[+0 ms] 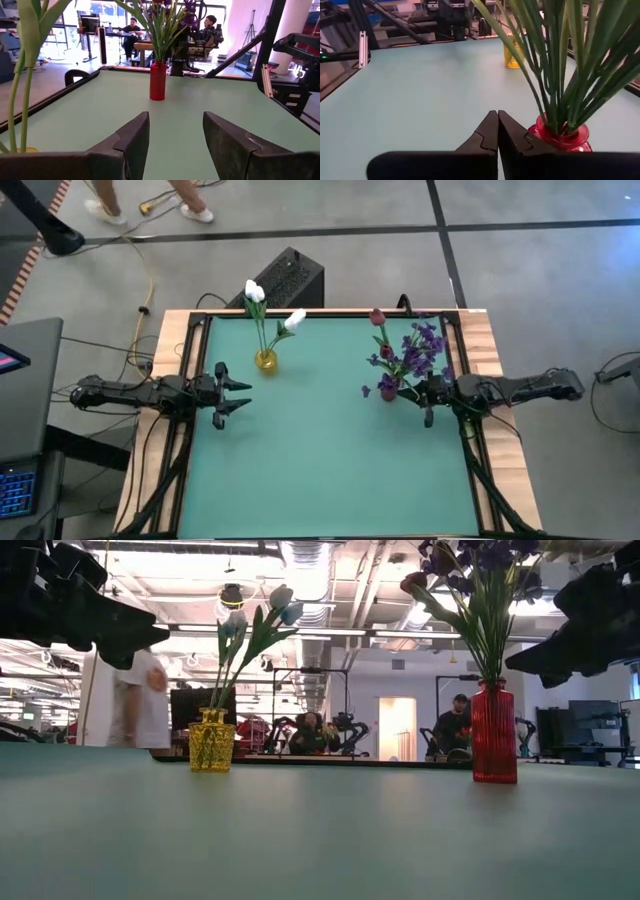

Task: Sort flowers into vase by color
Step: Return to Home Position

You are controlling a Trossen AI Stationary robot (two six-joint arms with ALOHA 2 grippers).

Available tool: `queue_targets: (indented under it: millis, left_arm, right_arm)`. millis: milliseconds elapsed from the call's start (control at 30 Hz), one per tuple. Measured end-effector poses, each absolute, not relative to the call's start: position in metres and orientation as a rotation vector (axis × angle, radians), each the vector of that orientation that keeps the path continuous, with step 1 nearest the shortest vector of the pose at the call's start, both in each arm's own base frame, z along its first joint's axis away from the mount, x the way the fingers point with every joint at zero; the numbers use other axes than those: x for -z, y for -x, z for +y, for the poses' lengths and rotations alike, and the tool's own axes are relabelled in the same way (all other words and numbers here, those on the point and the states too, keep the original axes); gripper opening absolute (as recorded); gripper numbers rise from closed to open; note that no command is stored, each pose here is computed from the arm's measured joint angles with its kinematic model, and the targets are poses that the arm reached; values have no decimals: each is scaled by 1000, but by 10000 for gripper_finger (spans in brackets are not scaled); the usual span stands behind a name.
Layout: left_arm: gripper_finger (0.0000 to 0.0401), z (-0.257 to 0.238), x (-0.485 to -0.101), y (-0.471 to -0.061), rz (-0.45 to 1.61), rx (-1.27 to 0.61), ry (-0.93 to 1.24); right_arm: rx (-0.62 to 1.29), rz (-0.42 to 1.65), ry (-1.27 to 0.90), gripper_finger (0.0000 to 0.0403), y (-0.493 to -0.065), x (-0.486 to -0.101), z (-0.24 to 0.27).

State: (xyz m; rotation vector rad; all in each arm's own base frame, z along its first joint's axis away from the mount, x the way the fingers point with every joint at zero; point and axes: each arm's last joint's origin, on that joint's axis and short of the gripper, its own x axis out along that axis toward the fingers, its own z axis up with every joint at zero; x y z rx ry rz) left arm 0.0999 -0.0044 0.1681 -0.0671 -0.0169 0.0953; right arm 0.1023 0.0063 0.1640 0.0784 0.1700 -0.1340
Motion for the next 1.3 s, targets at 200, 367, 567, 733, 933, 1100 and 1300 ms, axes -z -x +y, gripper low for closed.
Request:
queue_targets:
  millis: [200, 367, 567, 733, 933, 1100, 1300]
  left_arm:
    - [174, -4, -168, -100, -17, -96, 67]
    - [174, -4, -168, -100, -18, -96, 67]
    - [174, -4, -168, -100, -18, -96, 67]
    - [174, -4, -168, -100, -17, -96, 67]
    - [174, -4, -168, -100, -17, -97, 66]
    - [174, -4, -168, -100, -17, -97, 66]
    - [174, -4, -168, -100, -17, -97, 66]
  right_arm:
    - [88, 171, -51, 28, -103, -164, 7]
    - [93, 160, -50, 35, -103, -165, 7]
    - [92, 160, -50, 39, -103, -165, 7]
    - [91, 159, -50, 40, -103, -165, 7]
    - [90, 158, -50, 40, -103, -166, 7]
    - [90, 157, -51, 40, -103, -166, 7]
    - [90, 156, -51, 40, -103, -166, 7]
